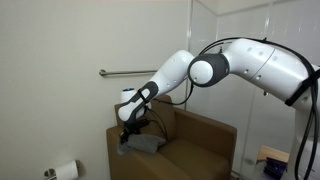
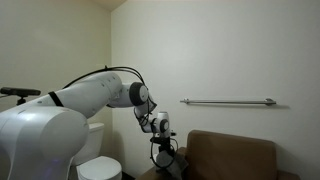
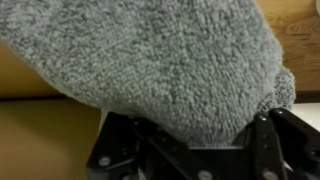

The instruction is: Use the towel to wipe the left armrest of the chair

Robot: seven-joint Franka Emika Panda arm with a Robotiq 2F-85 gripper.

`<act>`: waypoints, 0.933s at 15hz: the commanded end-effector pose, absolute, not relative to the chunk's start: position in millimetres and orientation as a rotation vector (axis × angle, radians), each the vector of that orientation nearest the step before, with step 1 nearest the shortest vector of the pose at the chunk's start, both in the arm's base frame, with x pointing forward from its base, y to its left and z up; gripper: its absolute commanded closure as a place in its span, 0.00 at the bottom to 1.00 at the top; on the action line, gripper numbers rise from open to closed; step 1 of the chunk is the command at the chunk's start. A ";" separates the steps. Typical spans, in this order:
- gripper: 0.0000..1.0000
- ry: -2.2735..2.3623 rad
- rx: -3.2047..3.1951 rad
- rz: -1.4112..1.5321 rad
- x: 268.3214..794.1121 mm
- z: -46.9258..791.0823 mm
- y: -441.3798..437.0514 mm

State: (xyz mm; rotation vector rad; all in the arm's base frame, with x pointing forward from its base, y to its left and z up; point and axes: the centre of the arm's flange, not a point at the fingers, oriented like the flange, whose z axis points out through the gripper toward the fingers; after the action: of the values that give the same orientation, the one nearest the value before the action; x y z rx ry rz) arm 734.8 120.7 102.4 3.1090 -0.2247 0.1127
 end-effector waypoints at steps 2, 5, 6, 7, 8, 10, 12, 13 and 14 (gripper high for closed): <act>0.96 -0.201 3.114 0.228 702.9 115.6 132.8; 0.96 -0.187 3.100 0.296 667.7 130.8 137.7; 0.96 -0.183 3.089 0.296 653.3 134.1 139.9; 0.96 -0.183 3.080 0.291 642.1 134.6 141.2; 0.96 -0.196 3.064 0.273 633.7 133.9 142.6; 0.96 -0.226 3.040 0.236 615.3 134.6 142.4; 0.96 -0.263 3.017 0.195 595.9 138.2 140.5; 0.96 -0.279 3.012 0.177 585.1 139.8 139.9; 0.96 -0.290 3.007 0.161 574.4 142.2 139.2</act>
State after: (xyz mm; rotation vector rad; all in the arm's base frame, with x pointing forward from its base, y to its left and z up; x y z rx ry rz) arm 642.1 152.0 114.9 3.0331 -0.2372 0.1803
